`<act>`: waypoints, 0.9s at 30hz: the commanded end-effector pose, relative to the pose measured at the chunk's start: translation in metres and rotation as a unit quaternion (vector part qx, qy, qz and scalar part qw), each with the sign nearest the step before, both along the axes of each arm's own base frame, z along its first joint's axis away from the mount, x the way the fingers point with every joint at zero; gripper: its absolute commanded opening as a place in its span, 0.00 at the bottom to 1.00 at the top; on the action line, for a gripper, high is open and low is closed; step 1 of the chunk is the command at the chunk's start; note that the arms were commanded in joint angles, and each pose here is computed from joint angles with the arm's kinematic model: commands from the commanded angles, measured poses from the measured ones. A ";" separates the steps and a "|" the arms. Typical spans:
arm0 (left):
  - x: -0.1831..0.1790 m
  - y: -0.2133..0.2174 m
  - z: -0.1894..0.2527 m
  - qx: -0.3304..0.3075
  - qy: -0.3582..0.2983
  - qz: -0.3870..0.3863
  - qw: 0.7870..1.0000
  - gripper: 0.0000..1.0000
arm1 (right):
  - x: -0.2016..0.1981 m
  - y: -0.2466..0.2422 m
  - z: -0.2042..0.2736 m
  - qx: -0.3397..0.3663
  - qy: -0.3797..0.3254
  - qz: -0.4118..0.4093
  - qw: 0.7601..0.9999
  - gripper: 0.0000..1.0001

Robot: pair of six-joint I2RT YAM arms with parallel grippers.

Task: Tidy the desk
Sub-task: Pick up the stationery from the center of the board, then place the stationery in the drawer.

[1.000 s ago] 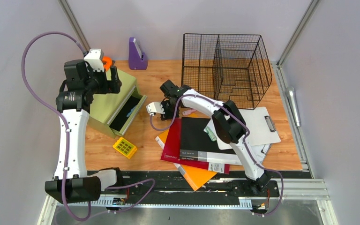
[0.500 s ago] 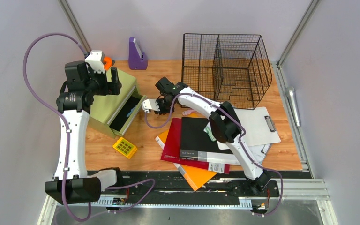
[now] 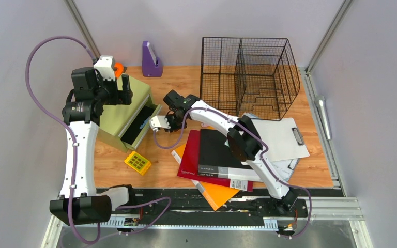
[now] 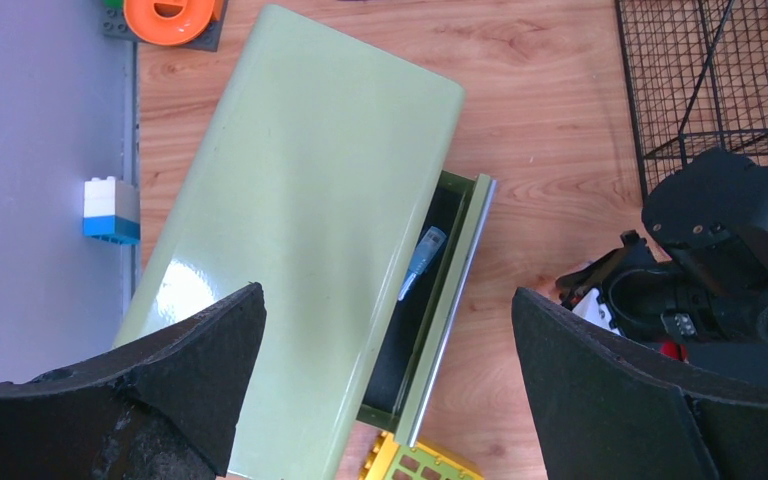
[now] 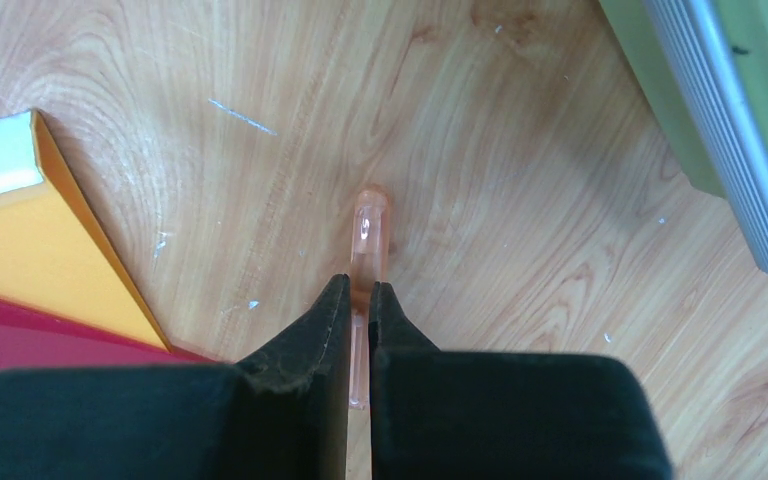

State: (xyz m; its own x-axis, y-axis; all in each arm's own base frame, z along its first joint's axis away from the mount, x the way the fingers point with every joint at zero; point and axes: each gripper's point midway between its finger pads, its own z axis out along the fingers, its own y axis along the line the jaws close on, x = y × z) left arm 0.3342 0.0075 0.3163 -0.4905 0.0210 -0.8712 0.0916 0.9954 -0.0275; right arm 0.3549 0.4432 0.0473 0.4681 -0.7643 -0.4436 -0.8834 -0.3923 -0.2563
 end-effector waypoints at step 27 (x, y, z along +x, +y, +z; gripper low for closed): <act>0.014 0.036 -0.013 0.074 0.017 0.042 0.996 1.00 | 0.004 -0.015 -0.005 -0.022 -0.003 -0.026 0.999 0.01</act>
State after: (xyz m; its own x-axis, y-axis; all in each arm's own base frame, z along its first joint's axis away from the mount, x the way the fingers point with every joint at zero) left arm 0.3364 0.0188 0.3101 -0.5038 0.0616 -0.8616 0.0668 0.9972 0.0322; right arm 0.3575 0.4255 0.0274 0.4484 -0.8095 -0.3790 -0.8926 -0.3836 -0.2368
